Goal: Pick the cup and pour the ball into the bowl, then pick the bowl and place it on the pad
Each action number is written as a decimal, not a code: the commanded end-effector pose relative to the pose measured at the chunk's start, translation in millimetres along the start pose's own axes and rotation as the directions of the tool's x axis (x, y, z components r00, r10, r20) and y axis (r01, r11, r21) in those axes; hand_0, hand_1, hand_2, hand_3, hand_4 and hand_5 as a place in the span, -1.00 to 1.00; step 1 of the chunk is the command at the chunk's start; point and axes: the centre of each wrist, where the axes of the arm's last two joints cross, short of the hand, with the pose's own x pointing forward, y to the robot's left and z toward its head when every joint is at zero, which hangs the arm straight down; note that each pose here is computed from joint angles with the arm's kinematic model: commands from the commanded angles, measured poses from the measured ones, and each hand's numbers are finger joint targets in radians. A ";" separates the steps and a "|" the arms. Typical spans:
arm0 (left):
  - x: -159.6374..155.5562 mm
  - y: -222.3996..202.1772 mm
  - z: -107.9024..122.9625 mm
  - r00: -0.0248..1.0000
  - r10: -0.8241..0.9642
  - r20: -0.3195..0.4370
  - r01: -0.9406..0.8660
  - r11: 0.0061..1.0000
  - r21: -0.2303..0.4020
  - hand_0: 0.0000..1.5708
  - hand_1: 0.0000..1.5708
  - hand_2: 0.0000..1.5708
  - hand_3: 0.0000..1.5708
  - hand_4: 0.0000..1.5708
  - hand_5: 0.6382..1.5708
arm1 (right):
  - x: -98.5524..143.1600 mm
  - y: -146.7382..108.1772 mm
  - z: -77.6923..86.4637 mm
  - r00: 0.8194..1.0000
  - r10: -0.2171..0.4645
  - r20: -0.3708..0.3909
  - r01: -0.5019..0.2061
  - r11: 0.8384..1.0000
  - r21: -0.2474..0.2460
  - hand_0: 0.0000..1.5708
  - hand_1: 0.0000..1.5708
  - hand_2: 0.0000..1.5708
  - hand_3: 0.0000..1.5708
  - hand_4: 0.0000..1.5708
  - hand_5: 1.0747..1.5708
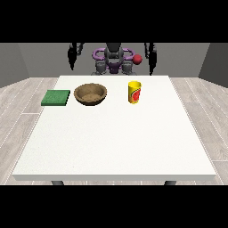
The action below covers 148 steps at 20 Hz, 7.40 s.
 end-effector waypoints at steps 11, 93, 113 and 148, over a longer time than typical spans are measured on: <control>78.0 -78.6 1.3 0.985 0.168 -0.036 -0.167 0.986 0.016 -1.00 -1.00 -1.00 -1.00 -1.00 0.92 | 39.4 -39.9 7.3 0.996 -0.078 -0.044 0.076 0.997 -0.033 -1.00 -1.00 -1.00 -1.00 -0.25 0.96; 32.6 -197.5 -135.3 -0.039 -0.986 0.162 0.955 0.011 0.295 -1.00 -1.00 1.00 0.76 0.04 0.96 | 29.0 -153.9 -54.2 0.992 -0.127 0.019 0.128 0.991 -0.041 -1.00 -1.00 -1.00 -0.70 -0.43 1.00; 40.7 -197.0 -137.6 -0.657 -0.712 0.248 0.741 -0.549 0.386 -0.42 -0.42 1.00 1.00 0.42 0.96 | 25.0 -153.6 -54.5 0.985 -0.163 0.049 0.166 0.984 -0.060 -1.00 -1.00 -1.00 -0.60 -0.40 1.00; 26.1 -127.3 -89.6 0.864 -0.478 0.158 0.458 0.876 0.152 -1.00 -1.00 -1.00 -1.00 0.07 0.82 | 32.8 -117.0 -67.8 0.970 -0.210 0.123 0.222 0.970 -0.096 -1.00 -1.00 -1.00 -0.77 -0.26 0.98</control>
